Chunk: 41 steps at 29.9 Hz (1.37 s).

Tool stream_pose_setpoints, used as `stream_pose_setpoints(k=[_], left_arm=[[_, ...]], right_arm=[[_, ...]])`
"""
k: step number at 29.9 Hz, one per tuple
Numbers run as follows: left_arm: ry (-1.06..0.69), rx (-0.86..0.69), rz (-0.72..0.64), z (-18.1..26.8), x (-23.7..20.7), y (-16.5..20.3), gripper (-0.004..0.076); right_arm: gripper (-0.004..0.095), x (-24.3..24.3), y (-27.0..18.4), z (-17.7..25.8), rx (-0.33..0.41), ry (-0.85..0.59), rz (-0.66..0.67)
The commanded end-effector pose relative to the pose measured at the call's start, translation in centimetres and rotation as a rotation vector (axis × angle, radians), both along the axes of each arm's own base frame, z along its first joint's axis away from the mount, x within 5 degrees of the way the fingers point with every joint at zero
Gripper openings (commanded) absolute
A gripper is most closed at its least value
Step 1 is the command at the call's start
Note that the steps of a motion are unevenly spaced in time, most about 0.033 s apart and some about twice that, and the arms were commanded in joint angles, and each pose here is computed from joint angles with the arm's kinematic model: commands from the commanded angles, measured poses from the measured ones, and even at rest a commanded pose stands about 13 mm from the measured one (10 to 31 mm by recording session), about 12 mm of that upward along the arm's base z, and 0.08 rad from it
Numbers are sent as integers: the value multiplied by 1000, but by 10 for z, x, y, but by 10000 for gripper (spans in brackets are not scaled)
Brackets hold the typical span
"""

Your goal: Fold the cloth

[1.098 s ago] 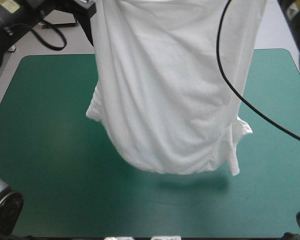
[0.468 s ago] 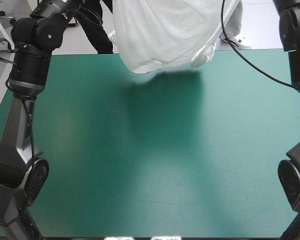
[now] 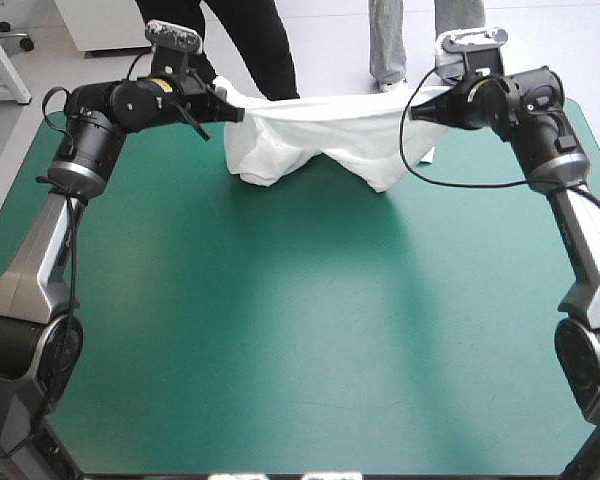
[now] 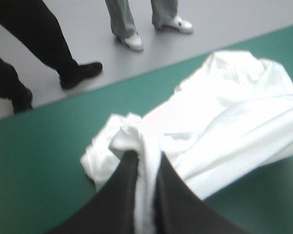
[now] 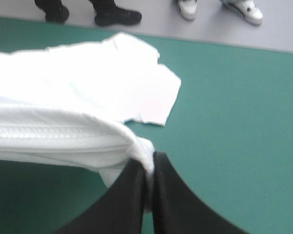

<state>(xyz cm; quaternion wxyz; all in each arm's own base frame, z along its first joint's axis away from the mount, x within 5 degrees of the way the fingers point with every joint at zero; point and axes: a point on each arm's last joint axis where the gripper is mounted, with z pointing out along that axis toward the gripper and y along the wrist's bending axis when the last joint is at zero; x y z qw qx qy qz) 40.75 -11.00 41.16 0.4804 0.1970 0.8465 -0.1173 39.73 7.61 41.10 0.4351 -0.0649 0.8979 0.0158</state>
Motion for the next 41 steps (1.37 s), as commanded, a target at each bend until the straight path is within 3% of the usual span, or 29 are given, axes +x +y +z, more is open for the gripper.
stream_pose_setpoints(k=[1,7,21,41], left_arm=[[-6,-39,-23,4,-27,2,-9],[229,-18,-51,-52,-55,3,-9],[508,115,-184,-132,-178,-9,-9],[722,154,-175,-171,-240,2,-9]], right_arm=[[-13,-32,-10,13,-24,-16,16],[-13,-65,-8,-27,-14,183,100],[-13,-149,-20,-105,-27,511,128],[-13,-236,-34,-155,14,691,103]])
